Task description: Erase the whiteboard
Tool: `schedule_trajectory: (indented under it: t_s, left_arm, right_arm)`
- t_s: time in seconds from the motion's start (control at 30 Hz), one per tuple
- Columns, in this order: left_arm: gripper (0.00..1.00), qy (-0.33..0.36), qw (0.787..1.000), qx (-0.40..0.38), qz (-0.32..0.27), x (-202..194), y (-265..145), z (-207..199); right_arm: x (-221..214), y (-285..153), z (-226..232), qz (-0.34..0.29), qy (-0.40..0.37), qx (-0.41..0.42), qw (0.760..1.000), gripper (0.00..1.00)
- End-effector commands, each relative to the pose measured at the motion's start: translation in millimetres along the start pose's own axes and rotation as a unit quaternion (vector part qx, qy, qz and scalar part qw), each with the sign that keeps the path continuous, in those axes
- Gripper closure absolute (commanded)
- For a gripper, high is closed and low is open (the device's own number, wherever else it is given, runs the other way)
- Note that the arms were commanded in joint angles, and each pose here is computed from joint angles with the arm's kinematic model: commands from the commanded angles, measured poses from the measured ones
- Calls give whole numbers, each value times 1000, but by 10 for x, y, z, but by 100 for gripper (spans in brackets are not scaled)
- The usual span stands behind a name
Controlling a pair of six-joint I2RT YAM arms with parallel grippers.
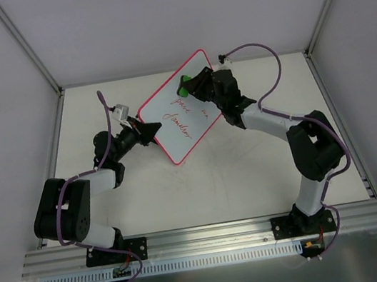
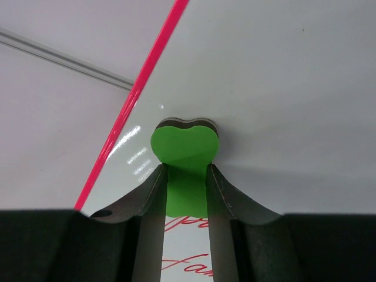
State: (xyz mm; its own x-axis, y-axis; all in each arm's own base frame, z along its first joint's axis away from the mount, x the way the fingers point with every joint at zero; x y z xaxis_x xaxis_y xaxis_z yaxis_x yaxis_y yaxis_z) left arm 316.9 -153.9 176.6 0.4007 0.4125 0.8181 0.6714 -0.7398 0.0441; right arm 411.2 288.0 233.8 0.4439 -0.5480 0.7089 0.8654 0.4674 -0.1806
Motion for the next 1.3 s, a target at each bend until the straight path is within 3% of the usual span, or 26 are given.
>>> schedule_trajectory:
  t_s: [0.0,0.4,0.6,0.77,1.13,1.27]
  left_arm:
    - [100,59,993,-104,6,122,24,-400]
    - [100,56,993,-105,13,122,20,-416]
    - [100,50,993,-108,14,110,18,-424]
    - [100,47,993,-105,14,100,17,-414]
    - [100,42,993,-108,16,75,34,-416]
    - [100,42,993,-108,15,76,34,-415]
  right_arm:
    - [159,-25,180,-39,5,21,999,100]
    - [-611,-382,-1192,21,55,-137,989,100]
    - [-907,-386,-1439,59,79,-157,983,100]
    - [-836,-306,-1310,55,73,-133,987,100]
    - [-235,-53,-122,4,42,27,999,100]
    - [-170,-37,31,-1,46,46,998,100]
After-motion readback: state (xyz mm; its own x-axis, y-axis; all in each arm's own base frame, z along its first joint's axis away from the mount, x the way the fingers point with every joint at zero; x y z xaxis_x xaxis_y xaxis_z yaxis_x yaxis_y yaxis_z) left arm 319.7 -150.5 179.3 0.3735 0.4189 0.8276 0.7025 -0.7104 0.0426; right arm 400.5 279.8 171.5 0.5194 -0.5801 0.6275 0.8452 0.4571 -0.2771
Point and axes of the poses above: each gripper's point midway between its finger pads, its own y axis out along the fingers, its own z axis along the line the jaws close on, x = y × z, the point moved 6 cm from there along -y, back along the fingers, and after that the axes turned 9 degrees about -y, right-handed, at the moved point
